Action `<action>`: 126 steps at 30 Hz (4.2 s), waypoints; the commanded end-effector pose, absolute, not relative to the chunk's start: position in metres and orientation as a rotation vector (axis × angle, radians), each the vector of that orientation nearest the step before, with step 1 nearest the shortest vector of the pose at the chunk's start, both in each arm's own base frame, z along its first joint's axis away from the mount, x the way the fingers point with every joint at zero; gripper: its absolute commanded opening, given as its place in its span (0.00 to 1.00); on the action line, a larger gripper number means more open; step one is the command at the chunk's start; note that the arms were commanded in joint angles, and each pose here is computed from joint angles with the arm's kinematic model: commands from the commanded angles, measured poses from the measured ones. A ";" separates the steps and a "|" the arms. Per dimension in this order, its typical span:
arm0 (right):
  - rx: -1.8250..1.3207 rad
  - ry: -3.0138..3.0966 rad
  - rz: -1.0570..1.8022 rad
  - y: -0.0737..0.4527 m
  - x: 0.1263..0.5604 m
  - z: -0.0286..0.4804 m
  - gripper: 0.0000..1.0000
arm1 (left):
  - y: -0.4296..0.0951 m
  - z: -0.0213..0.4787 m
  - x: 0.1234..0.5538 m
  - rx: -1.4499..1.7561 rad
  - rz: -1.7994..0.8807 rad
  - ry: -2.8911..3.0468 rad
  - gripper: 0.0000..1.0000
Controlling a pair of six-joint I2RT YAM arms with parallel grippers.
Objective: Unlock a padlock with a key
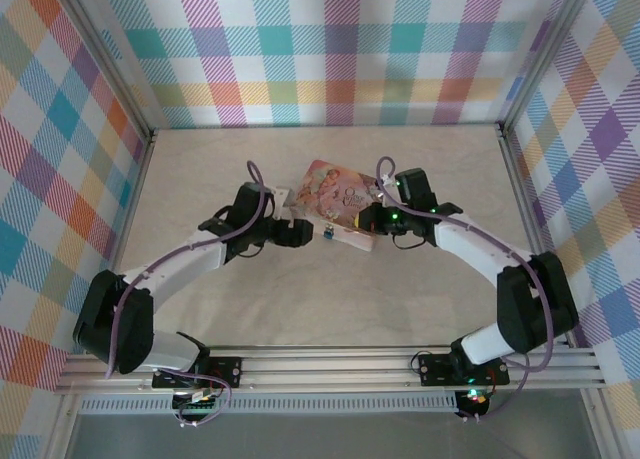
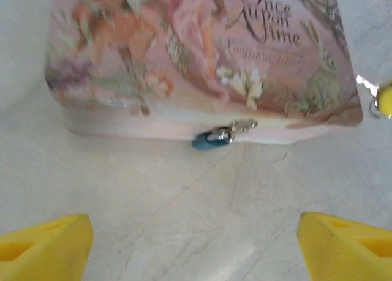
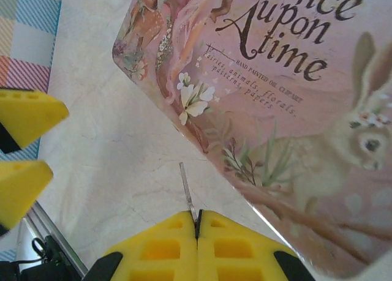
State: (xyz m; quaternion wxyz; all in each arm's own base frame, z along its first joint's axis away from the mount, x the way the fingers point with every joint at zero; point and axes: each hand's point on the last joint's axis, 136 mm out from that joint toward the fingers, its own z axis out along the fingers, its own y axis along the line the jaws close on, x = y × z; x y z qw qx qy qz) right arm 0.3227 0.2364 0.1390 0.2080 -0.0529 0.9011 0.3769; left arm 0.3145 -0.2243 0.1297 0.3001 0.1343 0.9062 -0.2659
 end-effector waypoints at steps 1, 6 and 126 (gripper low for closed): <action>-0.203 2.415 1.132 0.244 0.340 0.155 0.02 | -0.239 0.126 0.305 0.350 -0.838 2.358 0.85; -0.139 2.413 1.167 0.237 0.351 0.142 0.02 | -0.249 0.112 0.302 0.385 -0.854 2.339 0.82; -0.361 2.205 0.855 0.208 0.301 0.167 0.02 | -0.341 0.115 0.326 0.194 -1.023 2.490 0.23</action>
